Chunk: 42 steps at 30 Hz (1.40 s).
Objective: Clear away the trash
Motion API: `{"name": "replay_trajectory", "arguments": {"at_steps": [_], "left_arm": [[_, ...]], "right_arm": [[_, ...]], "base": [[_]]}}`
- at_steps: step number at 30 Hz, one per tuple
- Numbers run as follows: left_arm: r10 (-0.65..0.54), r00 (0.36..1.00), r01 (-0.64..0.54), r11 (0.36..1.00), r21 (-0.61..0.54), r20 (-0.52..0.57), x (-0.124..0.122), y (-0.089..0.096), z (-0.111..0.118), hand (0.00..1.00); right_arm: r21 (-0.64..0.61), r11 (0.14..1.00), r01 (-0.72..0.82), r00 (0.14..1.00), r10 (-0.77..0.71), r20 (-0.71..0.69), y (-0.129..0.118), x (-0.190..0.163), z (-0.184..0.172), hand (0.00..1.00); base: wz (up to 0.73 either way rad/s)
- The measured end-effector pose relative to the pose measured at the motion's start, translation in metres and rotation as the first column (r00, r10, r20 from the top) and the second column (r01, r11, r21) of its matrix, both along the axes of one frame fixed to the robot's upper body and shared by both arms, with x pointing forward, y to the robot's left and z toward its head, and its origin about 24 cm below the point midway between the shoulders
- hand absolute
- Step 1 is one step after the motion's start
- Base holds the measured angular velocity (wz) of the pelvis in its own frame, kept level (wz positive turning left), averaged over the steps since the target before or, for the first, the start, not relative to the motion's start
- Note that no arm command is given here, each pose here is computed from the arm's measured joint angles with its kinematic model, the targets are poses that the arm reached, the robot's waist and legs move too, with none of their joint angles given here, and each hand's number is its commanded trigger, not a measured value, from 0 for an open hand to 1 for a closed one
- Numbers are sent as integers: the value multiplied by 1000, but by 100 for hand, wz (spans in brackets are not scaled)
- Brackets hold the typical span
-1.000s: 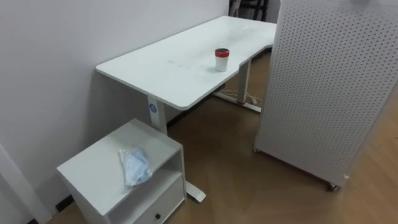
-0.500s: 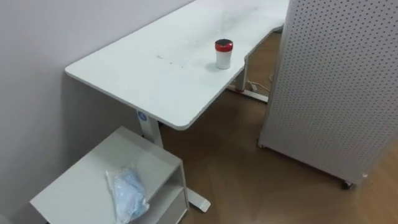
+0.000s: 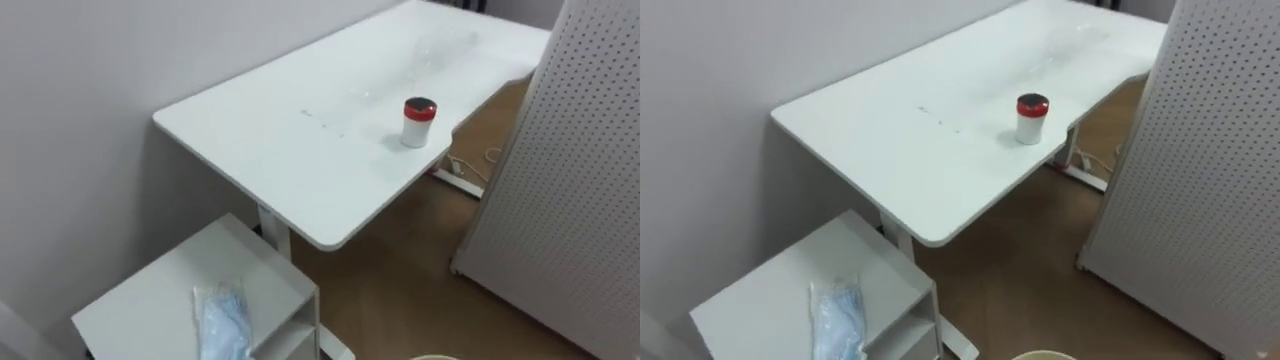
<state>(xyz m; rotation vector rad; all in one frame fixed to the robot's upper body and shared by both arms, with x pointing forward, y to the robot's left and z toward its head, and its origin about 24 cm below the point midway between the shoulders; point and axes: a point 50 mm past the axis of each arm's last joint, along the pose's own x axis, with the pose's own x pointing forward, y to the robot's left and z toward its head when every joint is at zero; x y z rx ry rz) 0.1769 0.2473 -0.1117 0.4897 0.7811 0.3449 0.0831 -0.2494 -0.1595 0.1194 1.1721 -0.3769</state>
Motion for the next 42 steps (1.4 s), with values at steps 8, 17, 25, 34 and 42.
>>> {"name": "replay_trajectory", "arguments": {"at_steps": [8,17,25,34,42], "left_arm": [[7,984,-23,996,85,180,23,-1,23,0],[-3,953,-33,993,115,304,50,-1,43,0],[-86,949,40,987,157,302,91,-13,55,0],[-139,945,80,975,206,294,111,-14,67,0],[-175,938,103,965,241,298,122,-14,77,0]], "right_arm": [[19,1000,13,1000,-13,0,-1,-4,0,100],[30,999,-37,999,37,1,2,4,0,100],[20,987,-160,982,157,103,11,61,13,100],[-13,968,-252,950,250,189,20,97,26,100],[12,982,-189,951,181,250,18,110,34,100]], "base": [[-4],[0],[2],[-5],[1]]}}
